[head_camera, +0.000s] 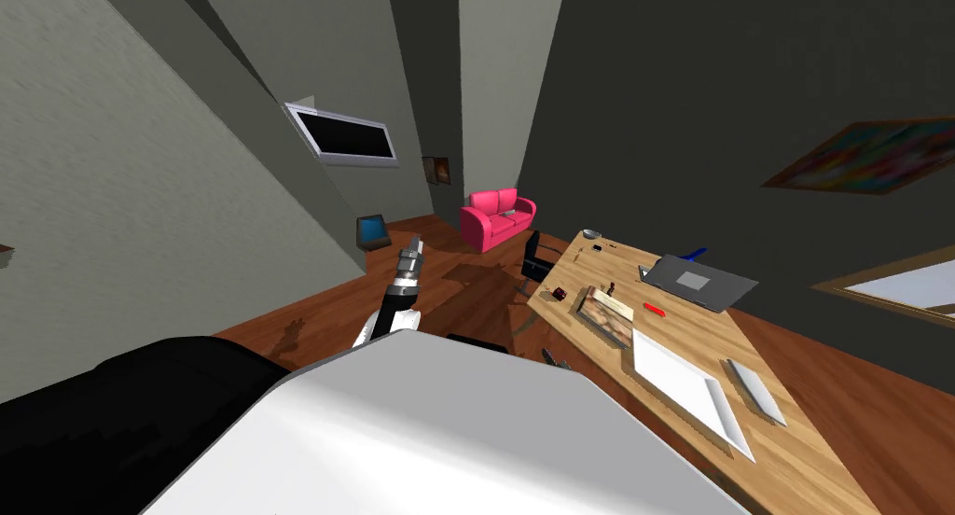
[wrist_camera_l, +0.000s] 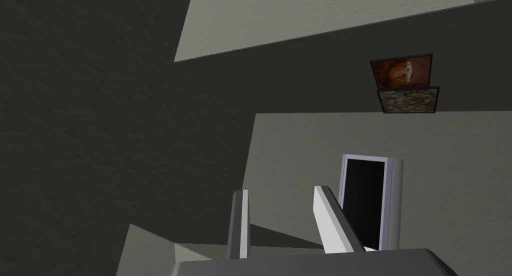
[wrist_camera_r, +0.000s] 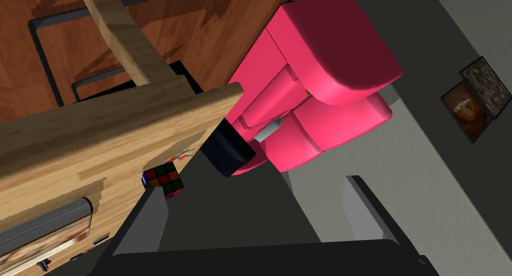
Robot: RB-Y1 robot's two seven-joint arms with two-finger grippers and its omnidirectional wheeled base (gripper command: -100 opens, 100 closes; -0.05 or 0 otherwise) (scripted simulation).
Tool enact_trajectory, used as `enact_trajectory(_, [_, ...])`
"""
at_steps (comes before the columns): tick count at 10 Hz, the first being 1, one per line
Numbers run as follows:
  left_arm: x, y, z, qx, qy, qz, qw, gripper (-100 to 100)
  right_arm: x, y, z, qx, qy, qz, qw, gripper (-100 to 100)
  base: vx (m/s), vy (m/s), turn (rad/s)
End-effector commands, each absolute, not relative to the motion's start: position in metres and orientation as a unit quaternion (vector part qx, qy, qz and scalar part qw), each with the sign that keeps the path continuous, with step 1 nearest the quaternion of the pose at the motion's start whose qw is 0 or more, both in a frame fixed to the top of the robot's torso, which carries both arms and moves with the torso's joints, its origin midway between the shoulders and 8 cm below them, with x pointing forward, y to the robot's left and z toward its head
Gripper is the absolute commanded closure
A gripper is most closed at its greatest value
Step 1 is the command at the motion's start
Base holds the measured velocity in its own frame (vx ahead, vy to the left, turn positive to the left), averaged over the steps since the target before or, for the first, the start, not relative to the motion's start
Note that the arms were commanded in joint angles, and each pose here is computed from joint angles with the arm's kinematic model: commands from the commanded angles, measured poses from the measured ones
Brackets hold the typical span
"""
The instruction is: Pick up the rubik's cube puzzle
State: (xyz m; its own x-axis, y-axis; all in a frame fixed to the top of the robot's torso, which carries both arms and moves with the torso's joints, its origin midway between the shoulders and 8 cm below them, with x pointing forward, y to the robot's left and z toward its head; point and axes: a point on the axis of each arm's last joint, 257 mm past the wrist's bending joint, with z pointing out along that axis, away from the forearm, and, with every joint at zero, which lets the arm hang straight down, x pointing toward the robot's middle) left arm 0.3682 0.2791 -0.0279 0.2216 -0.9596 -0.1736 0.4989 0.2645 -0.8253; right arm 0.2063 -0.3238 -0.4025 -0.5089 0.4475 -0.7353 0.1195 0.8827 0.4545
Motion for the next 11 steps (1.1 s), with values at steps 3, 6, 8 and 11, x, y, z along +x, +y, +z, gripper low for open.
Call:
enact_trajectory(3, [0.368,0.279,-0.028,-0.324,0.356,-0.513,0.711,0,0.134,-0.364,-0.448,0.102,0.908,0.101,0.393,-100,0.070,0.018,0.132])
enact_trajectory(6, [0.368,0.279,-0.028,-0.324,0.356,-0.513,0.711,0,0.082,-0.395,-0.469,0.051,0.939,0.052,0.336,-100,0.083,0.009,0.144])
enact_trajectory(8, [0.368,0.279,-0.028,-0.324,0.356,-0.513,0.711,0,0.052,-0.417,-0.478,0.023,0.953,0.026,0.302,-100,0.118,0.012,0.102])
enact_trajectory(11, [0.368,0.279,-0.028,-0.324,0.356,-0.513,0.711,0,0.004,-0.455,-0.485,-0.032,0.969,-0.016,0.244,-100,0.118,0.004,0.133])
